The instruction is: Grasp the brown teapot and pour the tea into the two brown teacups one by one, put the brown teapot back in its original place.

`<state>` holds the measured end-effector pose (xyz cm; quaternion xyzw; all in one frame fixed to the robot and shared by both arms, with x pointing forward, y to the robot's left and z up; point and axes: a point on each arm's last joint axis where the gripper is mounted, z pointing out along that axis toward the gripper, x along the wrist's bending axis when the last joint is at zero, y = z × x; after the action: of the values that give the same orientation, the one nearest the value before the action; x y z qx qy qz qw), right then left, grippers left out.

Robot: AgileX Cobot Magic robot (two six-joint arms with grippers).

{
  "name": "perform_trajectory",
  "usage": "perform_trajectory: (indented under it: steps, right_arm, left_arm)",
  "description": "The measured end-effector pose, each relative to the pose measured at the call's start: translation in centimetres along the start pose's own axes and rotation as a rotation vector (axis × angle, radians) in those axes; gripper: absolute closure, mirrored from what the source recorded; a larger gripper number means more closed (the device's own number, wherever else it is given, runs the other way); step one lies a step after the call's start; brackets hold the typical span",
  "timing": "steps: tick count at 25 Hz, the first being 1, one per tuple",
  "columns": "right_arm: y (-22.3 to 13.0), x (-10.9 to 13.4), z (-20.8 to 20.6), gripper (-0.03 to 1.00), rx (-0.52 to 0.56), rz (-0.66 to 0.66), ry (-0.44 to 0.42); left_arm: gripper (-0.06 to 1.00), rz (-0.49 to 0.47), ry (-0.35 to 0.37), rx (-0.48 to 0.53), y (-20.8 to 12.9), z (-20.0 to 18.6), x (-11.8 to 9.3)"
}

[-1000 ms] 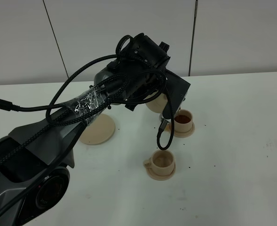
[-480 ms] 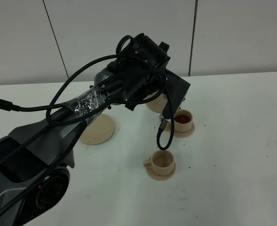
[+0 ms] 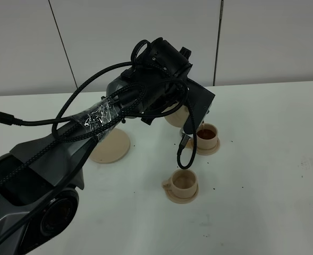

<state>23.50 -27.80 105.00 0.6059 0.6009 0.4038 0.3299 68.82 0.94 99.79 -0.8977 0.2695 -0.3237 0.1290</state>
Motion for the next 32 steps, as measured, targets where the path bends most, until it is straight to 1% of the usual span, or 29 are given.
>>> perform_trajectory:
  steps: [24,32]
  right_arm:
    - [0.00,0.00,0.00,0.64,0.000,0.000,0.000]
    - [0.00,0.00,0.00,0.64,0.000,0.000,0.000]
  left_arm:
    - [0.77,-0.001,0.005,-0.001,0.01,0.00,0.05]
    - [0.77,-0.033,0.004,-0.011,0.10,0.00,0.04]
